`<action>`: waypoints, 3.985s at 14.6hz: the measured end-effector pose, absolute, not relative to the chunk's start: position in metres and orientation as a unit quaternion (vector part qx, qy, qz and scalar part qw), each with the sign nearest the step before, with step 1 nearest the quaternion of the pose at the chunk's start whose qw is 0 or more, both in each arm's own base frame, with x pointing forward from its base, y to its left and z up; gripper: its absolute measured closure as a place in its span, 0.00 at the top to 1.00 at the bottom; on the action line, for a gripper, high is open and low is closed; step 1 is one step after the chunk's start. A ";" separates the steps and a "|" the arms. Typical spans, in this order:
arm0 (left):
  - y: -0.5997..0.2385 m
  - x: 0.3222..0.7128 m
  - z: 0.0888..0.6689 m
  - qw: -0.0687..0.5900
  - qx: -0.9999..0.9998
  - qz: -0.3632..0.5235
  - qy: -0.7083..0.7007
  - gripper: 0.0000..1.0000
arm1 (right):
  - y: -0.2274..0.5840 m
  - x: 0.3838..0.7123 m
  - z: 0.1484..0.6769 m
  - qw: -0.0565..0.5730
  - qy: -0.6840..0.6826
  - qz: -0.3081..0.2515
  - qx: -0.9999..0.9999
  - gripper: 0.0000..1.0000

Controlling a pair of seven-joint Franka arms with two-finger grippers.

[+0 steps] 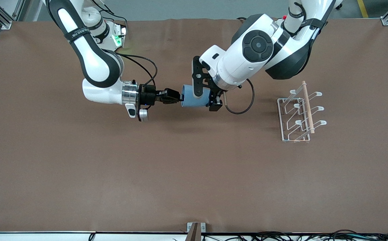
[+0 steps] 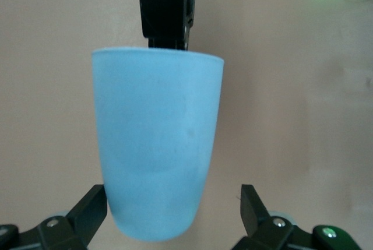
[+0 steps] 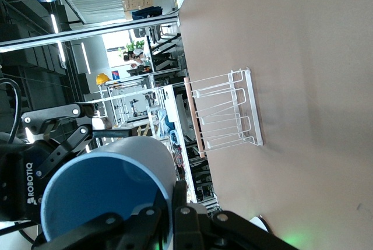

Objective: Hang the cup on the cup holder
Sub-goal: 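Raise the cup with the right gripper while the left gripper reaches it, then close the left gripper on the cup rim and open the right gripper, then carry the cup to the rack with the left gripper while the right gripper withdraws, then lower the cup onto a rack hook with the left gripper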

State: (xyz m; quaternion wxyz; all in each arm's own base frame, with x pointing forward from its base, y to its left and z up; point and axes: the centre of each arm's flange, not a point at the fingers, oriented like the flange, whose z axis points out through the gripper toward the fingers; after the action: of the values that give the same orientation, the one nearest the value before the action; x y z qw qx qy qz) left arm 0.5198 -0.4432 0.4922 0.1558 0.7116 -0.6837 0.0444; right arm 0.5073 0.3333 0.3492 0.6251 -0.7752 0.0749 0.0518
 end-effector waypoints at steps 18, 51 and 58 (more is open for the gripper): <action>-0.482 0.507 0.491 0.099 0.723 0.080 -0.679 0.81 | 0.339 0.508 0.351 0.626 0.069 0.043 -0.775 0.05; -0.274 0.543 0.343 -0.399 0.548 -0.346 -0.649 0.81 | 0.017 0.597 0.450 -0.014 -0.027 -0.089 -0.996 1.00; -0.260 0.543 0.273 -0.442 0.535 -0.366 -0.621 0.81 | -0.042 0.575 0.590 -0.048 0.077 -0.055 -0.994 1.00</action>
State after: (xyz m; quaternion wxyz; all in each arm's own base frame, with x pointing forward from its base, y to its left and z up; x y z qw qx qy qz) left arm 0.5428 -0.2599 0.2734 -0.4418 0.5348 -0.6206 -0.3657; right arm 0.5752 -0.0422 0.5897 -0.0476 -0.9944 0.0765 -0.0555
